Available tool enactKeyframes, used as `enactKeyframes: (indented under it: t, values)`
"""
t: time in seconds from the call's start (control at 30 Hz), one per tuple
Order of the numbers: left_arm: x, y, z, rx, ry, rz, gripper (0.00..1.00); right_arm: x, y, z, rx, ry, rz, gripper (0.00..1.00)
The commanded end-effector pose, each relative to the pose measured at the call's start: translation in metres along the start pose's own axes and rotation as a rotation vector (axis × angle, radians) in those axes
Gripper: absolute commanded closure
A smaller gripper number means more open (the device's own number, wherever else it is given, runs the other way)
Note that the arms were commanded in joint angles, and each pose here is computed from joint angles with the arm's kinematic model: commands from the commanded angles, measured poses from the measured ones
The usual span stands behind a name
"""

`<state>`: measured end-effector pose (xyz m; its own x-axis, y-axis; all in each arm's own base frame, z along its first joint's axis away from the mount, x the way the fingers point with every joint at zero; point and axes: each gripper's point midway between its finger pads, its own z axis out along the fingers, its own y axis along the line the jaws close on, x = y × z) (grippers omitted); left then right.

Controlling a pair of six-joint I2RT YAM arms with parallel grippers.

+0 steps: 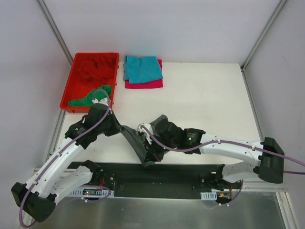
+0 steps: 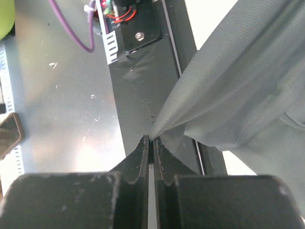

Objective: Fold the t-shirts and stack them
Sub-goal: Fold the long partially folded tshirt into a neat square

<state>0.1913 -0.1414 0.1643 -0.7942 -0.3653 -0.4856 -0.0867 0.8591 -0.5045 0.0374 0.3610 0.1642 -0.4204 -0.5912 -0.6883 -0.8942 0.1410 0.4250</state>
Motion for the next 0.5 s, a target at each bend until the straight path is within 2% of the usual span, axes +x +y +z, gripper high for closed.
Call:
enactKeyframes:
  t: [0.0, 0.17, 0.47]
  values:
    - [-0.036, -0.007, 0.004, -0.034, -0.101, 0.015, 1.00, -0.005, -0.003, -0.018, -0.032, -0.047, 0.103, 0.99]
    - [-0.055, -0.034, 0.020, 0.028, -0.101, 0.041, 1.00, 0.004, -0.029, -0.033, 0.063, -0.082, 0.143, 0.99]
    - [-0.069, -0.092, 0.061, 0.182, 0.016, 0.077, 1.00, 0.020, -0.067, -0.071, 0.203, -0.153, 0.239, 0.99]
